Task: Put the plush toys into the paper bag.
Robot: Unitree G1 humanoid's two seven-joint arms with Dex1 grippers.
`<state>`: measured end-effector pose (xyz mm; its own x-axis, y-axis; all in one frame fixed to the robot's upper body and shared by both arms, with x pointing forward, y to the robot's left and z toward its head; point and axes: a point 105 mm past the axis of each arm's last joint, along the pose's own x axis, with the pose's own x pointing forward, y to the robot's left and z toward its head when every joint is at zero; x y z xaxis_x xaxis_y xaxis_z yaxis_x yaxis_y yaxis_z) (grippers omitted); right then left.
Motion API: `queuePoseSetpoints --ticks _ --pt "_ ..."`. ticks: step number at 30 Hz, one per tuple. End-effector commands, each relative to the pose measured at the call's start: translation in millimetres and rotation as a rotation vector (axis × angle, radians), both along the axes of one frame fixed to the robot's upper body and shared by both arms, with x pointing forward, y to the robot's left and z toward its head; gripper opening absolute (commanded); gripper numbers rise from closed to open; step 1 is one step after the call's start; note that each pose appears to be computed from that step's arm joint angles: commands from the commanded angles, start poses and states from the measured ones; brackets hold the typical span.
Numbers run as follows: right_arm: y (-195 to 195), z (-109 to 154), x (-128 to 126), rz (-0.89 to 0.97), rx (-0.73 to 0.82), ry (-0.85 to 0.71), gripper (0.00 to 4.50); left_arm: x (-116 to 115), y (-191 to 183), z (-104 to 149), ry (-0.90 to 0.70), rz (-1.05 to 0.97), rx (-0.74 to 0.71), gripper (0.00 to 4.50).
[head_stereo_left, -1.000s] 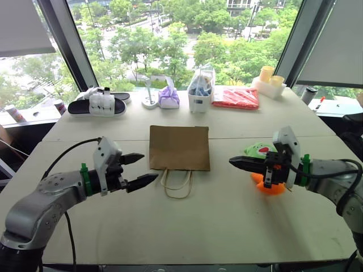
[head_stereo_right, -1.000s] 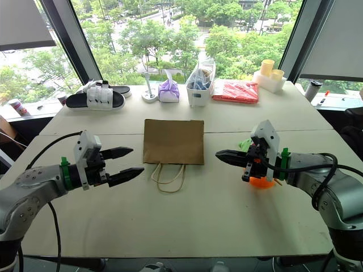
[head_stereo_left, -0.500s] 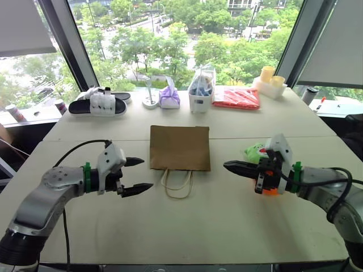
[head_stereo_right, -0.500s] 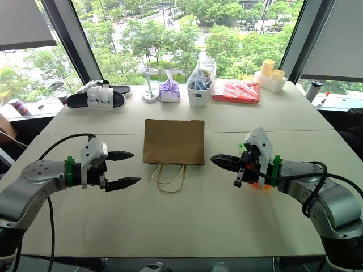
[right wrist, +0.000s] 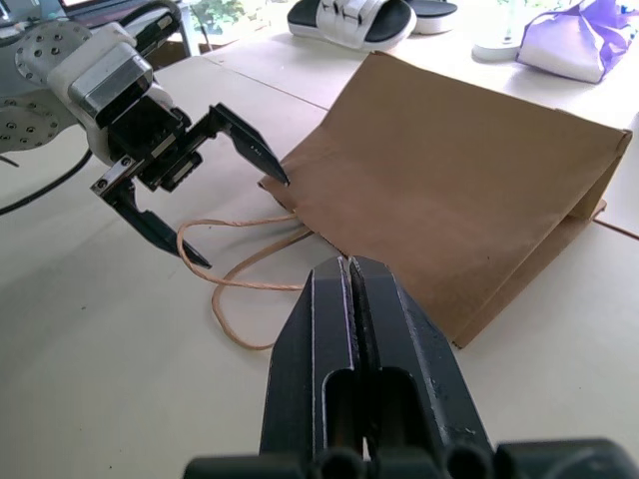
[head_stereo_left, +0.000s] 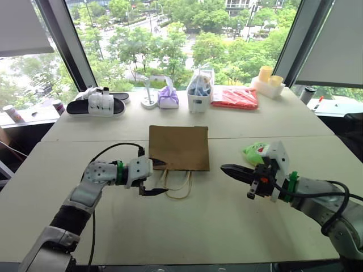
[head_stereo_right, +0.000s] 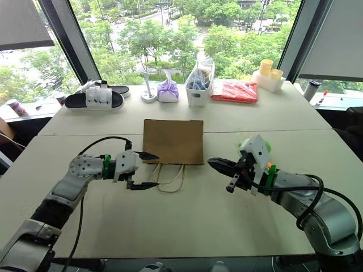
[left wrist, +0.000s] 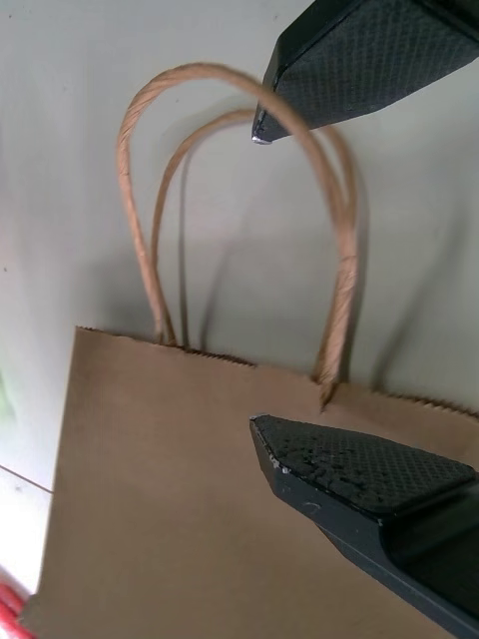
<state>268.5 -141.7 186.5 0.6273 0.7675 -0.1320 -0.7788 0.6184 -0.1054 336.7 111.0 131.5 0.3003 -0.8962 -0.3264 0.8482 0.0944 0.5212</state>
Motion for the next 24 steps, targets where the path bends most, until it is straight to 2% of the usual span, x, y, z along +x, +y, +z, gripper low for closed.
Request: queuePoseSetpoints --ticks 1,2,8,13,19,24 --pt "5.9 10.6 -5.1 -0.009 0.018 -0.065 0.03 7.5 -8.1 12.3 -0.068 -0.04 -0.003 3.57" --pt "7.1 9.9 -5.7 -0.012 0.021 -0.063 0.03 9.0 -9.2 15.4 -0.068 -0.045 -0.016 3.18" --pt "15.1 -10.4 -7.7 -0.062 0.007 -0.024 0.03 15.6 -18.5 48.2 -0.028 -0.051 -0.136 0.14" --pt "41.7 -36.7 7.2 -0.115 0.033 0.01 0.03 15.5 -30.3 85.9 0.074 -0.038 -0.301 0.05" --pt "63.1 -53.5 34.1 -0.201 0.007 0.022 0.03 5.0 -33.7 95.1 0.162 -0.048 -0.353 0.05" --pt "88.2 -72.3 76.0 -0.338 -0.023 0.033 0.03 -6.0 -40.2 109.5 0.231 -0.044 -0.436 0.05"
